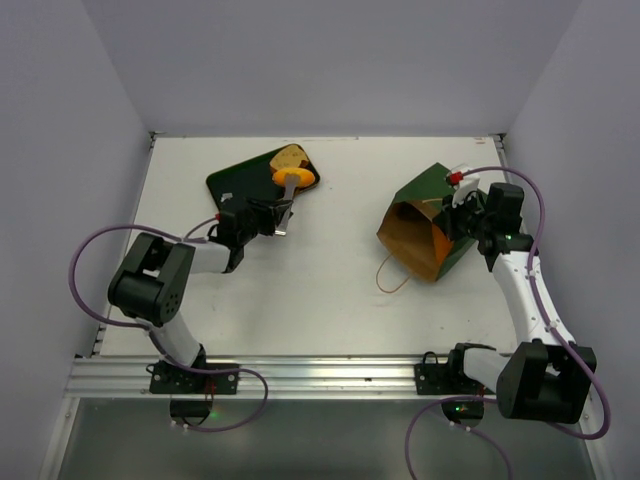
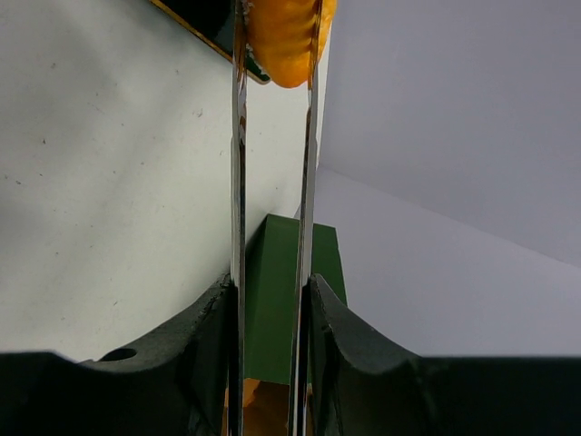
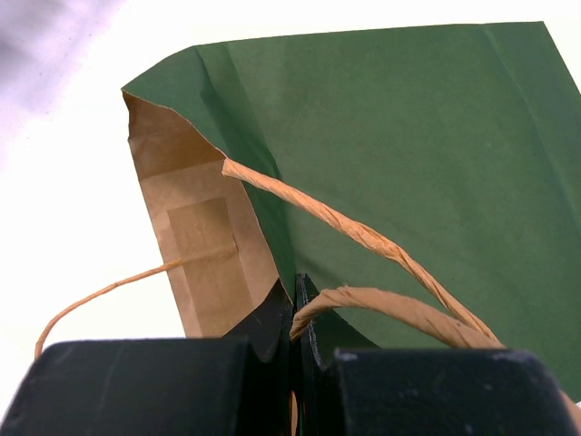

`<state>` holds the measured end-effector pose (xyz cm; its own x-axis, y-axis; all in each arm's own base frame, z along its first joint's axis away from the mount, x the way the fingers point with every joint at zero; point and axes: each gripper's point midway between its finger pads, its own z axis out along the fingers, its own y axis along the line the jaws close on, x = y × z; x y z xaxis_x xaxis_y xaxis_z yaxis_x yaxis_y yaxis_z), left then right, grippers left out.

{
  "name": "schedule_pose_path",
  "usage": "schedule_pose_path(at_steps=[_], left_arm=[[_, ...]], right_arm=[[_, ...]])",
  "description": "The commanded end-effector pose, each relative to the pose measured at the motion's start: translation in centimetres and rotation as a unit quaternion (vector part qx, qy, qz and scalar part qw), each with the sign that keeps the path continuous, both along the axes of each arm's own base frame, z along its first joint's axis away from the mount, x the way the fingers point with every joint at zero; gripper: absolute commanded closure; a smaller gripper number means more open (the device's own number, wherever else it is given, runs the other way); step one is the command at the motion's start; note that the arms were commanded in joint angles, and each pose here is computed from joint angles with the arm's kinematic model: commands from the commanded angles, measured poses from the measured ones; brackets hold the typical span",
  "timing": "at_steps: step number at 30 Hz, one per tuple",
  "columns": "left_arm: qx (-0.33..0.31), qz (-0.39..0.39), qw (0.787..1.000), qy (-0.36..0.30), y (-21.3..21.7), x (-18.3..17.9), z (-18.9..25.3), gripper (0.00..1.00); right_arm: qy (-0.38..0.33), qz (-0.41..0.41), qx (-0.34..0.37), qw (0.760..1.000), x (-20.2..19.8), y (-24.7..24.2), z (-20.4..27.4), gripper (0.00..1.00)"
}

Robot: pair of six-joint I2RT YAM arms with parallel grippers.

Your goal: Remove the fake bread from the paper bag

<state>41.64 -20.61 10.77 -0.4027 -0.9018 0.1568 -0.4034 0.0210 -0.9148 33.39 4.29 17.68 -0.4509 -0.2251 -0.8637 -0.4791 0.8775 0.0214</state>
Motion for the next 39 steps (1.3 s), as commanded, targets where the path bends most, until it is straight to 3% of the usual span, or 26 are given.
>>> schedule_pose_path(at_steps=[1, 8, 14, 39], left_arm=[[-0.029, -0.006, 0.998, -0.054, -0.9, 1.2, 3.5, 0.77], [-0.031, -0.013, 0.998, -0.052, -1.2, 1.3, 3.3, 0.61], [-0.032, -0.016, 0.998, -0.055, -1.3, 1.3, 3.6, 0.55], [-0.027, -0.027, 0.997, -0.066, -1.5, 1.0, 4.4, 0.48]], right_arm=[[-0.022, 0.002, 0.004, 1.0, 0.6, 0.0, 0.9, 1.0], [-0.02, 0.003, 0.005, 1.0, 0.5, 0.0, 0.9, 1.0], [-0.021, 0.002, 0.005, 1.0, 0.5, 0.0, 1.0, 1.0], [-0.023, 0.002, 0.004, 1.0, 0.5, 0.0, 1.0, 1.0]])
